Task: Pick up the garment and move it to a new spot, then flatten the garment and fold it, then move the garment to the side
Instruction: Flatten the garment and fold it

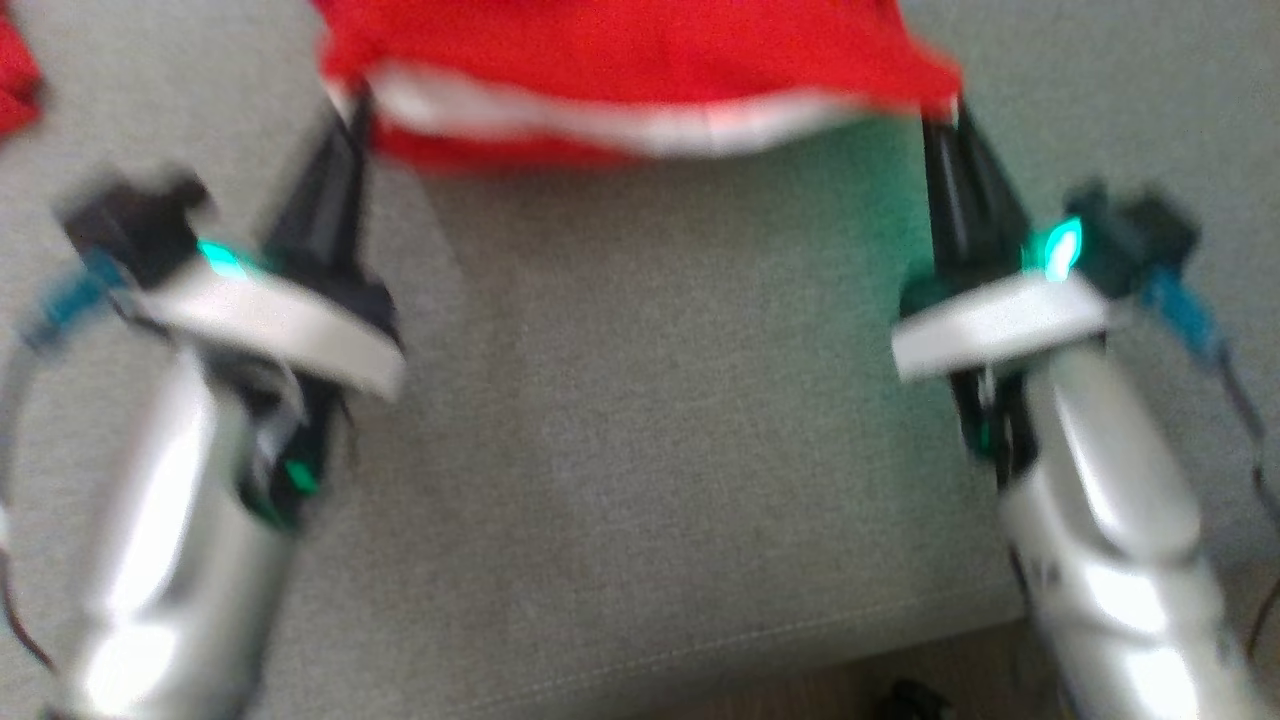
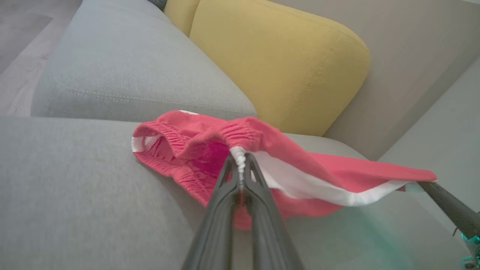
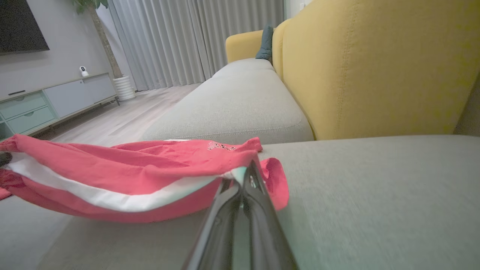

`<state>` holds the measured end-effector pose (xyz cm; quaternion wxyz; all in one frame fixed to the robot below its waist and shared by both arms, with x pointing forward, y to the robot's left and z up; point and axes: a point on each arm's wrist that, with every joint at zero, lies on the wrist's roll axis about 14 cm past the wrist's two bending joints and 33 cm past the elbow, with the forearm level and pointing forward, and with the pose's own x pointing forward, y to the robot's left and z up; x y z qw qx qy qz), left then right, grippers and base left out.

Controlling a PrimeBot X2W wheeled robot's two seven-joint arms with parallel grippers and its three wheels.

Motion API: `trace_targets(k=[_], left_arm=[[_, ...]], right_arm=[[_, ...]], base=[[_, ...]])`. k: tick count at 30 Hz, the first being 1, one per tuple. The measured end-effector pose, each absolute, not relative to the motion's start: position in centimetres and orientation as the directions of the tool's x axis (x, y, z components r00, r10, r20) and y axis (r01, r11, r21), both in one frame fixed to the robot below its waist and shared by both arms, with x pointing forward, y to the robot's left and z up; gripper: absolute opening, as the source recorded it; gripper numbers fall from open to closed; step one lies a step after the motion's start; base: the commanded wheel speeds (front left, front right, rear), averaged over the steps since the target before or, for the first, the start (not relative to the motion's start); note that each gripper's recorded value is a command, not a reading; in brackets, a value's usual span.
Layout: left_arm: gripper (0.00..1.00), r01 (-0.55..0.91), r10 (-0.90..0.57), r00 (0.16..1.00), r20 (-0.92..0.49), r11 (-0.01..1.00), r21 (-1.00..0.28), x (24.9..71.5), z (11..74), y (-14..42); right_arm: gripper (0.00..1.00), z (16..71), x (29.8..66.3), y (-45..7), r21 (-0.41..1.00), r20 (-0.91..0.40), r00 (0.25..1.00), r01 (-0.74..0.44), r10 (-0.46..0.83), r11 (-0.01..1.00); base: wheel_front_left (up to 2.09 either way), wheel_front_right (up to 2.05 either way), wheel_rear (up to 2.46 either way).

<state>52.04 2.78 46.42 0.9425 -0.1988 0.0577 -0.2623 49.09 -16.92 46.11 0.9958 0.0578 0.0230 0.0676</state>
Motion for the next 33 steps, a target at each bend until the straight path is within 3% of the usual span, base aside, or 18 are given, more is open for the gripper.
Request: trace_targets(k=[10,15,19,27,33], left_arm=[[0.00,0.415,-0.490,0.871,-0.026,0.763,-0.495,40.9,48.2,3.1],[0.00,0.374,-0.468,0.882,-0.049,0.760,-0.531,35.9,49.4,3.6],[0.00,0.352,-0.480,0.872,-0.092,0.747,-0.564,33.1,49.3,3.5],[0.00,0.291,-0.512,0.833,-0.209,0.728,-0.621,31.6,46.6,2.6],[0.00,0.224,-0.495,0.840,-0.223,0.689,-0.689,33.8,45.9,1.9]], right_arm=[[0.00,48.3,40.0,-16.2,0.179,-0.020,0.992,-0.120,0.126,0.977],[0.00,51.3,35.9,-18.3,0.094,0.012,0.997,-0.081,0.080,0.992],[0.00,51.6,33.5,-18.5,0.081,-0.037,0.997,-0.063,0.067,0.995],[0.00,46.6,34.1,-19.1,0.108,-0.212,0.976,-0.036,0.058,0.993],[0.00,45.9,38.3,-18.5,0.109,-0.223,0.970,-0.074,0.097,0.991]], base=[[0.00,0.00,0.00],[0.00,0.00,0.00],[0.00,0.00,0.00],[0.00,0.00,0.00],[0.00,0.00,0.00]])
